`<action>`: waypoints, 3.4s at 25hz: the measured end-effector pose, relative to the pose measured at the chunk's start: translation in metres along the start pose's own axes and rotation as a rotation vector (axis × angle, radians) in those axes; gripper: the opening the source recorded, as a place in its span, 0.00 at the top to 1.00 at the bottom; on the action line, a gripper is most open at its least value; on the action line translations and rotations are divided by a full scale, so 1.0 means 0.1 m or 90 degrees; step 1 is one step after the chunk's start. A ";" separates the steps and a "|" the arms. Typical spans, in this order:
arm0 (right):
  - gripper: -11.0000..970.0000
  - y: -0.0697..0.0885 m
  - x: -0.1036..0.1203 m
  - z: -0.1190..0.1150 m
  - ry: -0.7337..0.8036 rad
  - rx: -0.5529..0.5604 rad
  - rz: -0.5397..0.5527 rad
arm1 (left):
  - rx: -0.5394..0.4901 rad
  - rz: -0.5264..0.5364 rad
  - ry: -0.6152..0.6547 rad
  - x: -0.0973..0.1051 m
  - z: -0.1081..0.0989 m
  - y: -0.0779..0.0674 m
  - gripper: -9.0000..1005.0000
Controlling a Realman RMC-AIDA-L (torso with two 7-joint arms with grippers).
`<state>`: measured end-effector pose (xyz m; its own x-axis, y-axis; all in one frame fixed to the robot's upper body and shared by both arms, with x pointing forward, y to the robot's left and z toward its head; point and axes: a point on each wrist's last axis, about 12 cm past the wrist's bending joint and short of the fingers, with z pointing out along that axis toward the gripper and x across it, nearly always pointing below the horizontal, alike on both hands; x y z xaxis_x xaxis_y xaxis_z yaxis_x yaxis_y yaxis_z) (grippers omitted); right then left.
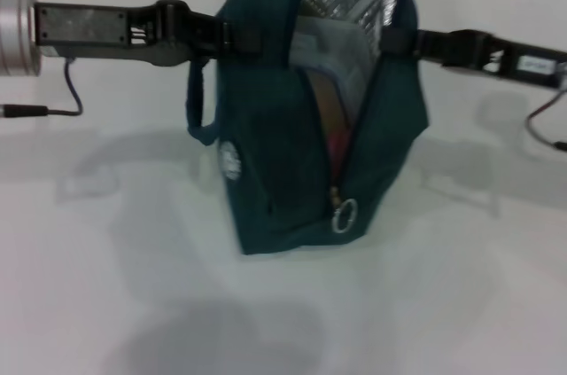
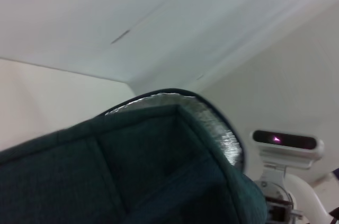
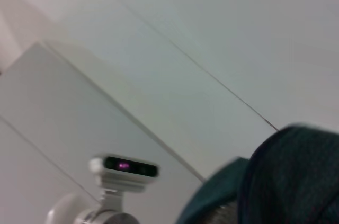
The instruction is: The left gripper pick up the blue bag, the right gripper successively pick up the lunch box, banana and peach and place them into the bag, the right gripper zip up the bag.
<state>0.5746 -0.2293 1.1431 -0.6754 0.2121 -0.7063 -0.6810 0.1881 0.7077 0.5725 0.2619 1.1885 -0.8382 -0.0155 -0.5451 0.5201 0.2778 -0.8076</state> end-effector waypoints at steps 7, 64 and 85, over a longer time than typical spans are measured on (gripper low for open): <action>0.94 0.08 0.02 -0.23 0.011 0.015 -0.028 | 0.018 -0.035 -0.011 0.19 0.20 0.19 0.95; 0.25 0.05 1.52 -0.74 0.091 -0.020 -0.349 | 0.039 -0.077 0.010 0.49 0.42 0.35 0.95; 0.25 -0.06 1.46 -0.33 0.153 -0.045 -0.391 | 0.044 -0.072 0.011 0.48 0.45 0.34 0.95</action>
<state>0.4705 -0.2310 1.0350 -0.1965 -0.1351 -0.9711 -0.9739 0.1415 0.1774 0.5574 0.2272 1.1251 -0.8943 -0.0269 -0.4466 0.4319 0.2089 -0.8774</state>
